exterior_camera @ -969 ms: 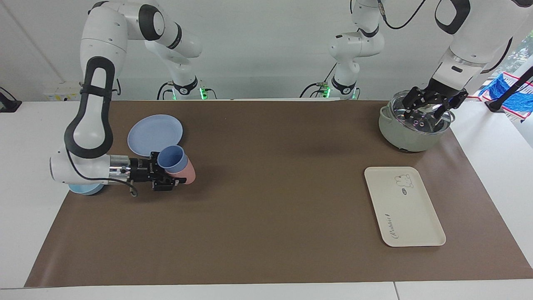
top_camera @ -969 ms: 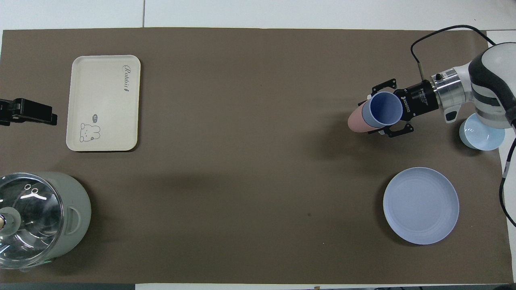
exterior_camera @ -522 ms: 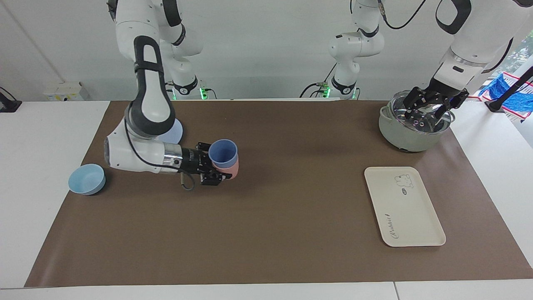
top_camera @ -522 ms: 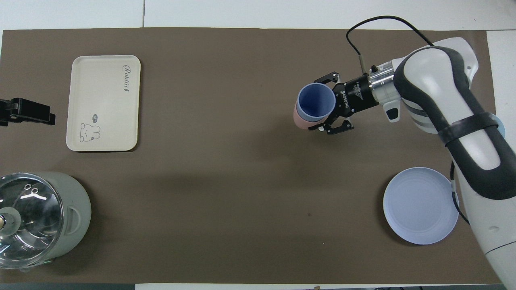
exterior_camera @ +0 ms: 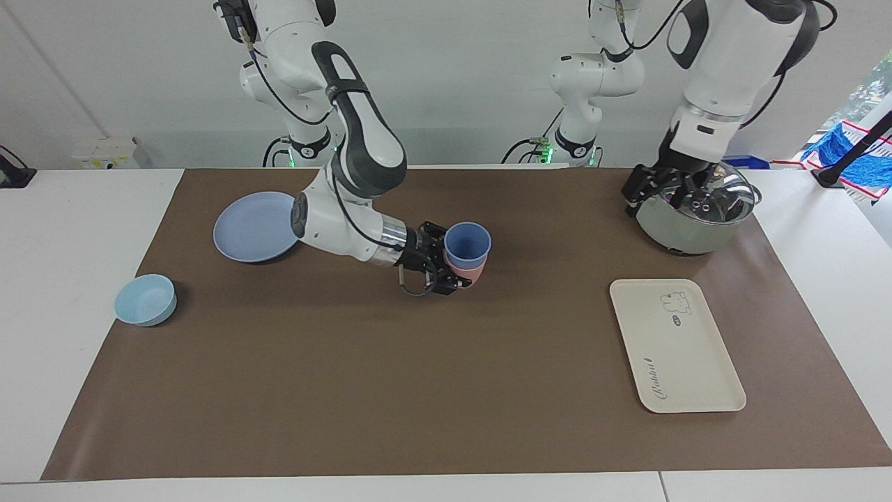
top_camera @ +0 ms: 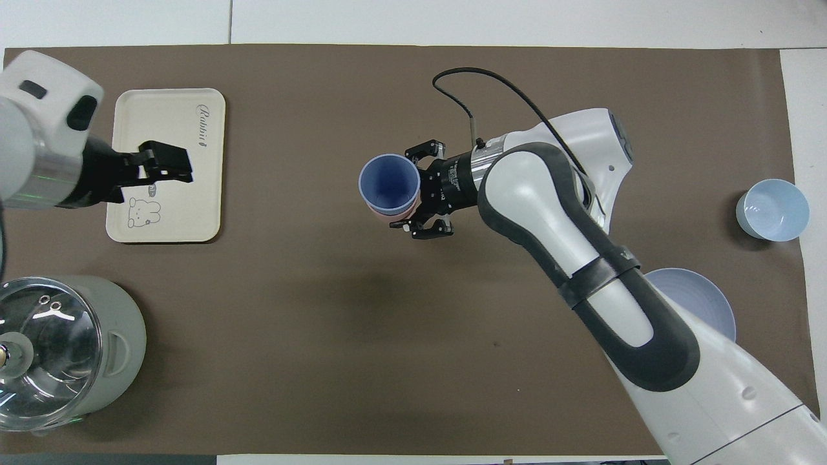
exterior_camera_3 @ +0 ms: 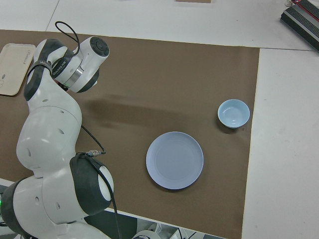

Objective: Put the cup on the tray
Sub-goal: 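Reach the left gripper to the blue cup while the right gripper holds, then close the left gripper on the rim of the blue cup, then pull the blue cup out with the left gripper while the right holds pink, then lower the blue cup onto the tray while the right gripper carries pink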

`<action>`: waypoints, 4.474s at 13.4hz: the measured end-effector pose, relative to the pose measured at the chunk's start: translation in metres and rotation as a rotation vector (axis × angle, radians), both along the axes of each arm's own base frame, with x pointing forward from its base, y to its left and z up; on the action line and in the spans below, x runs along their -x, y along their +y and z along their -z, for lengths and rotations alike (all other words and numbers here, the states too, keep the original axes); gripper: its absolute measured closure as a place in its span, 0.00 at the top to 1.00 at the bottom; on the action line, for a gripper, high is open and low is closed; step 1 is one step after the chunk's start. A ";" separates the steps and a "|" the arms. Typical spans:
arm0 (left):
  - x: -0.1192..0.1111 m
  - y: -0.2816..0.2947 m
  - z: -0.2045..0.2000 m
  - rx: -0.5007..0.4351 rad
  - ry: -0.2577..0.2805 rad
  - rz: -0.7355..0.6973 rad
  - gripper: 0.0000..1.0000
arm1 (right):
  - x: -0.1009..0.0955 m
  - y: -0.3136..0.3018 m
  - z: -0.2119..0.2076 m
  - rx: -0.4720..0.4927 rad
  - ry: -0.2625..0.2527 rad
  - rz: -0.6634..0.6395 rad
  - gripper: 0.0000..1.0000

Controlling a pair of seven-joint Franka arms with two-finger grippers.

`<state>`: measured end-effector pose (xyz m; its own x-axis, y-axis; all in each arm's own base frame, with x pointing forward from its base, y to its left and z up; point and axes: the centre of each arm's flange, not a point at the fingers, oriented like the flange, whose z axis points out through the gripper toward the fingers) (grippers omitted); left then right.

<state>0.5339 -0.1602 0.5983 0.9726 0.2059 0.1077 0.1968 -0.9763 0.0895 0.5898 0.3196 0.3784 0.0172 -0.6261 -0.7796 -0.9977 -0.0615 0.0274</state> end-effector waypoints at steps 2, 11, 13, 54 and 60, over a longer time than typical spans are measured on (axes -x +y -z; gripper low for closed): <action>0.012 -0.055 0.009 0.026 -0.012 -0.032 1.00 | 0.010 0.021 0.000 0.003 0.001 0.005 0.81; 0.019 -0.159 0.063 0.089 -0.007 -0.141 1.00 | 0.023 0.053 -0.003 0.000 -0.020 0.087 0.81; 0.018 -0.158 0.071 0.080 0.007 -0.148 1.00 | 0.022 0.051 -0.003 0.000 -0.020 0.090 0.81; -0.101 0.222 0.213 0.040 -0.027 -0.012 0.05 | -0.054 -0.304 0.027 0.019 -0.060 0.158 0.81; -0.099 0.218 0.229 0.036 -0.039 -0.007 0.05 | -0.023 -0.438 0.048 0.025 -0.058 0.075 0.81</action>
